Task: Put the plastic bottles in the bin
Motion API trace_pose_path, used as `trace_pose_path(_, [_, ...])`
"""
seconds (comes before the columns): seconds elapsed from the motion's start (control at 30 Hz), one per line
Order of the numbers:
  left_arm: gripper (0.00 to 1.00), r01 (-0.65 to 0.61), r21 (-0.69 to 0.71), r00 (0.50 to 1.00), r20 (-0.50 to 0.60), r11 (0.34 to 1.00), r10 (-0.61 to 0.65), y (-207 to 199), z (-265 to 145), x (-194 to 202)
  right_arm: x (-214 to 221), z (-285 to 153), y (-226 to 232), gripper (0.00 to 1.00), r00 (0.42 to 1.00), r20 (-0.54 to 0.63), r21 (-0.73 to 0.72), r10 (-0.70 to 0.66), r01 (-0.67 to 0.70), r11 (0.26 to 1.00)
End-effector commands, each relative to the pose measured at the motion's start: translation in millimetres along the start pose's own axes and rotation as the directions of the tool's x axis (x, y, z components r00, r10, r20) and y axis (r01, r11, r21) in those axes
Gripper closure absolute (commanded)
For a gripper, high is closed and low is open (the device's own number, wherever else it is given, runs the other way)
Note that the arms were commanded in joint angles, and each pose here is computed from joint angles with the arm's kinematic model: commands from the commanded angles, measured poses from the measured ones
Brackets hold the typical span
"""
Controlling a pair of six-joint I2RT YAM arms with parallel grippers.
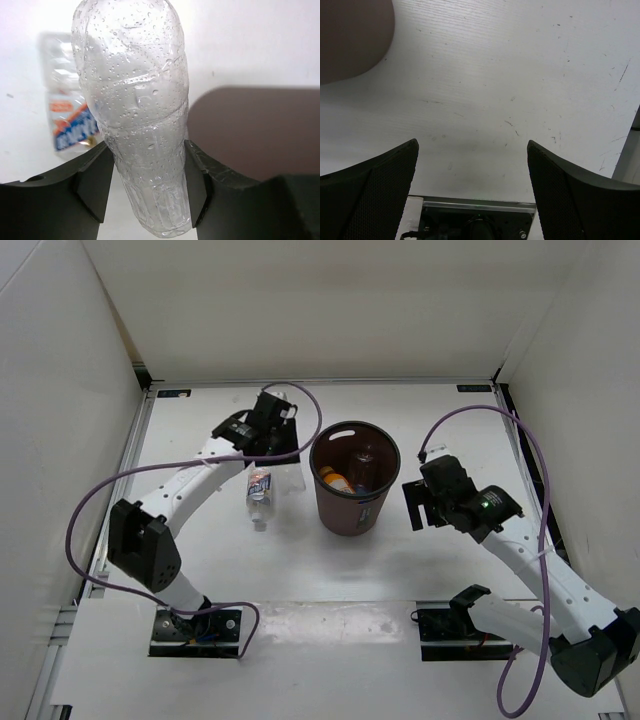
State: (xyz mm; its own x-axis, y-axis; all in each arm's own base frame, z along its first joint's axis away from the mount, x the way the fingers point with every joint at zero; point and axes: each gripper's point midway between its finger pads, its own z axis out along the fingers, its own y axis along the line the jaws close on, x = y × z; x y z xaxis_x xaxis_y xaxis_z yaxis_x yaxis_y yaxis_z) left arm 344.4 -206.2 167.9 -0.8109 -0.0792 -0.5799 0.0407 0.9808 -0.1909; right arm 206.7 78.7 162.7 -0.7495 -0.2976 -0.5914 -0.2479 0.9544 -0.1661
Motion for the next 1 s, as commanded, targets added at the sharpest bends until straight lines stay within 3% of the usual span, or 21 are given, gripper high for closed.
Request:
trace_pose_path(0.0, [0.49,0.041,-0.081,0.991,0.130,0.996,-0.031,28,-33,-48,-13,-6,-1,0.10,0.999,0.045,0.006,0.006,-0.006,1.000])
trace_pose_path(0.3, [0.49,0.168,-0.070,0.927,0.350,0.983,-0.134,54,-92,-139,-14,-5,-2,0.10,0.999,0.047,0.008,0.008,-0.009,1.000])
trace_pose_path(0.53, [0.52,-0.003,0.048,0.875,0.483,0.999,-0.021,-5,-139,-187,-13,-3,-1,0.10,0.999,0.037,0.005,0.006,-0.006,1.000])
trace_pose_path(0.7, [0.53,-0.225,0.069,0.834,0.529,0.972,0.156,-84,-158,-157,-14,-4,-4,0.10,0.999,0.039,0.012,0.011,-0.012,1.000])
trace_pose_path(0.97, [0.48,-0.364,0.132,0.832,0.490,0.922,0.258,-150,-146,-92,-14,0,-4,0.10,1.000,0.023,0.012,0.009,-0.010,1.000])
